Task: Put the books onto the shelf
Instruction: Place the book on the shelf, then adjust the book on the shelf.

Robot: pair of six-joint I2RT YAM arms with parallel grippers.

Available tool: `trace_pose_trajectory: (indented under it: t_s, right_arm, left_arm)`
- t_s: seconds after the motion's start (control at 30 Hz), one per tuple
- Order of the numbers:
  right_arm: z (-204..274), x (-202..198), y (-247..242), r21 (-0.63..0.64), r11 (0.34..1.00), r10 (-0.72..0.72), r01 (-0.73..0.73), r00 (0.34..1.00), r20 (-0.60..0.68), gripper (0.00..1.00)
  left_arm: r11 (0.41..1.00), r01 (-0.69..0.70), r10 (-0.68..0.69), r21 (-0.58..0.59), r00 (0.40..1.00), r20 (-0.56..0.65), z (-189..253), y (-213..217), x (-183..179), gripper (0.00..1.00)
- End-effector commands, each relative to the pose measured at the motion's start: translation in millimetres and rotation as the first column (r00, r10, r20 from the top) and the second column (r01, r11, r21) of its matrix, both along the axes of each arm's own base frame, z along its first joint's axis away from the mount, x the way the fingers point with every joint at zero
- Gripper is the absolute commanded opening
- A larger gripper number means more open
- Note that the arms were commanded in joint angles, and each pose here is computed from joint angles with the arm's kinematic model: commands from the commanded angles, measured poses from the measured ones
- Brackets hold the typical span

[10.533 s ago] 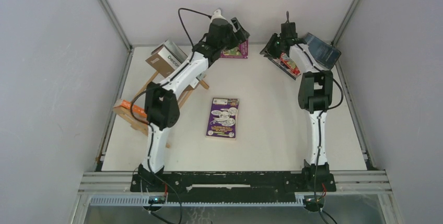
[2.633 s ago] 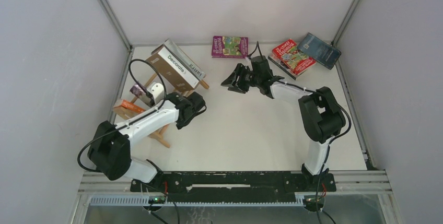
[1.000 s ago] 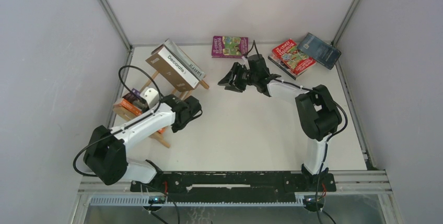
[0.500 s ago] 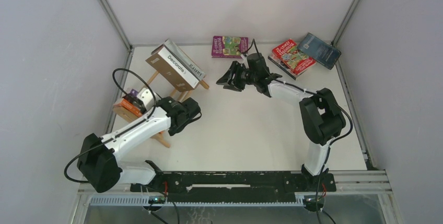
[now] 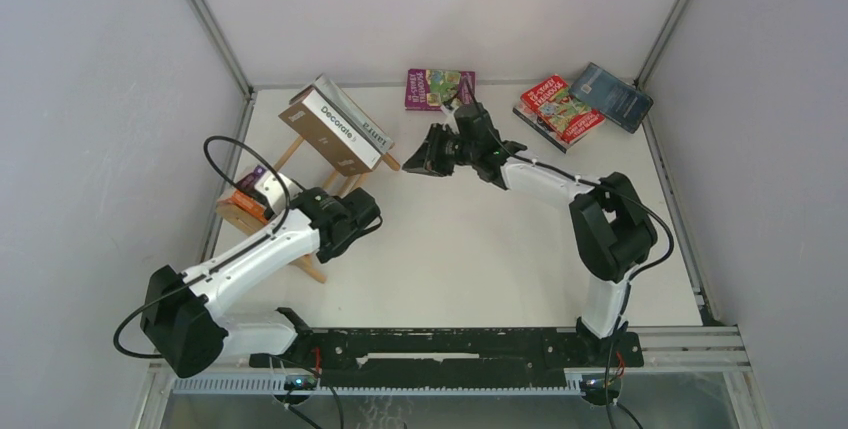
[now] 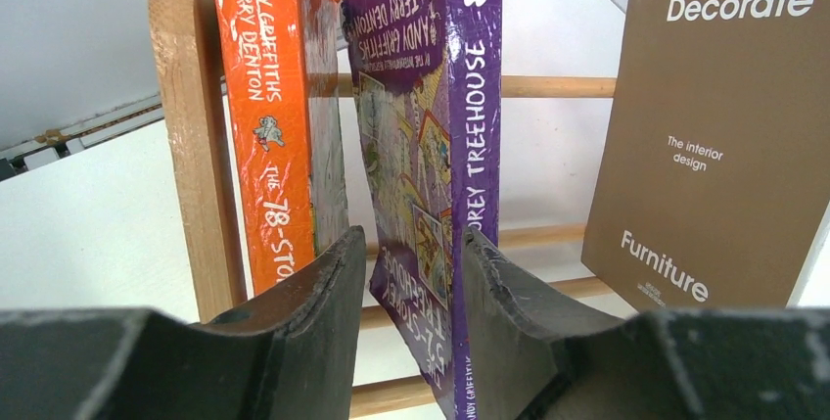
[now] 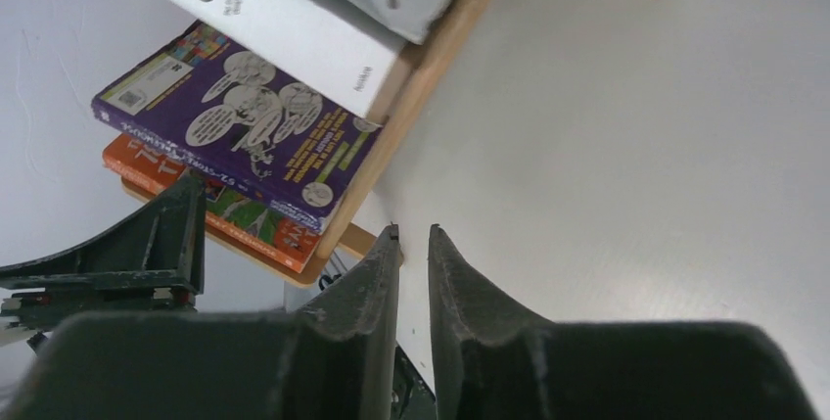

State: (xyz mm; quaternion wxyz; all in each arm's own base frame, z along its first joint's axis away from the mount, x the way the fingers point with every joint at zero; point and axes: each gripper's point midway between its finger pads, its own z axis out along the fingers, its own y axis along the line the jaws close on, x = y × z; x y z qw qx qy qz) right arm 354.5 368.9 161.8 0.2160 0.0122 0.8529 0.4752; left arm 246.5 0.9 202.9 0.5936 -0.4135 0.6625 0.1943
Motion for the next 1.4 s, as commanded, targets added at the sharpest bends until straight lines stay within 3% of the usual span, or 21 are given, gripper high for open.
trace_pose_trajectory:
  t_s: [0.0, 0.23, 0.53, 1.37]
  right_arm:
    - [27, -1, 32, 0.028, 0.997, 0.064, -0.067, 0.994, 0.090, 0.19]
    - [25, -14, 70, -0.004, 0.986, 0.163, -0.164, 0.983, 0.080, 0.00]
    - [27, -28, 113, -0.040, 0.946, 0.323, -0.321, 0.940, 0.106, 0.00]
    - [12, -61, 197, -0.096, 0.859, 0.512, -0.503, 0.843, 0.164, 0.00]
  left_arm:
    - [1.000, 0.006, -0.006, -0.013, 1.000, 0.029, 12, 2, -2, 0.45]
    - [1.000, 0.009, -0.009, -0.016, 0.999, 0.048, 18, 5, -5, 0.45]
    - [0.999, 0.014, -0.012, -0.037, 0.999, 0.046, 18, 6, -8, 0.44]
    - [0.994, 0.069, -0.064, -0.083, 0.996, 0.059, 35, 21, -32, 0.37]
